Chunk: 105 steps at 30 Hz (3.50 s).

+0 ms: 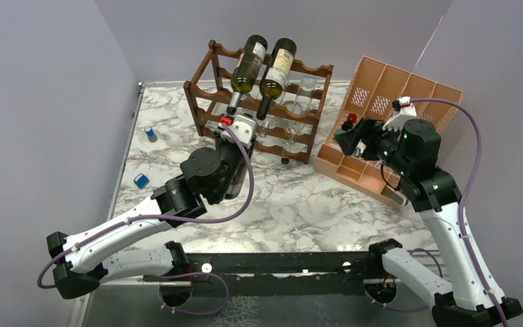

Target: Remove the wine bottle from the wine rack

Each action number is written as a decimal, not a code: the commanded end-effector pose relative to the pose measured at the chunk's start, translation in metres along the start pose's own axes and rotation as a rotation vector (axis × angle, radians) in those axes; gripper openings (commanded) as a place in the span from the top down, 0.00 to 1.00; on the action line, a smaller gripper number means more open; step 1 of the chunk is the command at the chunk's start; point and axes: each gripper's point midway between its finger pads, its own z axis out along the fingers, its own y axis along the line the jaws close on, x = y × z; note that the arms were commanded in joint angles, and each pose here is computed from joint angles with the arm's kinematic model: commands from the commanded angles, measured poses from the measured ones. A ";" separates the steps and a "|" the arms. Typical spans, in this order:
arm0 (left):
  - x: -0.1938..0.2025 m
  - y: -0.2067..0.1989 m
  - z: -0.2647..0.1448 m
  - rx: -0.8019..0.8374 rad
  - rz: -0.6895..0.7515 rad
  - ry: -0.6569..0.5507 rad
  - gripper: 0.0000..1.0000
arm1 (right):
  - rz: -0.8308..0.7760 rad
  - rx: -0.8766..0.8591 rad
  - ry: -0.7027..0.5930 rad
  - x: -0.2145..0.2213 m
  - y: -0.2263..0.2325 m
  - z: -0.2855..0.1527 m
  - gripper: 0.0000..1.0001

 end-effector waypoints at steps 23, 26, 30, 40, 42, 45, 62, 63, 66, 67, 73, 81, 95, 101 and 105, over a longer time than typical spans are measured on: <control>0.101 0.293 0.008 -0.802 -0.072 -0.020 1.00 | -0.125 -0.035 0.015 0.029 -0.008 -0.022 0.01; 0.108 0.311 0.012 -0.829 -0.066 -0.056 1.00 | -0.128 -0.039 0.008 0.025 -0.006 -0.024 0.01; 0.113 0.332 0.012 -0.867 -0.079 -0.105 1.00 | -0.141 -0.042 -0.003 0.018 -0.003 -0.029 0.01; 0.133 0.350 -0.001 -0.906 -0.027 -0.149 1.00 | -0.126 -0.058 0.012 0.020 0.001 -0.036 0.01; 0.138 0.346 -0.001 -0.881 0.007 -0.147 1.00 | -0.116 -0.060 0.024 0.022 0.002 -0.034 0.01; 0.149 0.342 -0.004 -0.871 0.016 -0.141 1.00 | -0.105 -0.060 0.032 0.022 0.003 -0.035 0.01; 0.160 0.336 -0.027 -0.970 0.018 -0.120 0.94 | -0.094 -0.049 0.014 0.024 0.000 -0.037 0.01; 0.160 0.336 -0.031 -0.991 0.019 -0.117 0.90 | -0.094 -0.050 0.016 0.024 0.000 -0.037 0.01; 0.158 0.332 -0.039 -1.025 0.017 -0.118 0.76 | -0.093 -0.056 0.015 0.022 0.002 -0.036 0.01; 0.156 0.330 -0.039 -1.022 0.018 -0.121 0.75 | -0.090 -0.057 0.015 0.022 0.002 -0.036 0.01; 0.153 0.321 -0.038 -1.008 0.030 -0.118 0.61 | -0.077 -0.060 0.015 0.024 0.003 -0.039 0.00; 0.152 0.322 -0.047 -1.056 0.015 -0.123 0.25 | -0.086 -0.043 0.006 0.023 0.000 -0.044 0.01; 0.096 0.288 -0.079 -0.966 -0.207 -0.235 0.00 | -0.126 -0.030 0.000 0.015 -0.002 -0.037 0.01; 0.072 0.257 -0.083 -0.818 -0.370 -0.165 0.00 | -0.127 -0.021 0.037 0.014 -0.002 -0.023 0.01; 0.046 0.233 -0.066 -0.661 -0.396 -0.150 0.00 | -0.105 -0.065 0.045 0.002 0.011 -0.016 0.01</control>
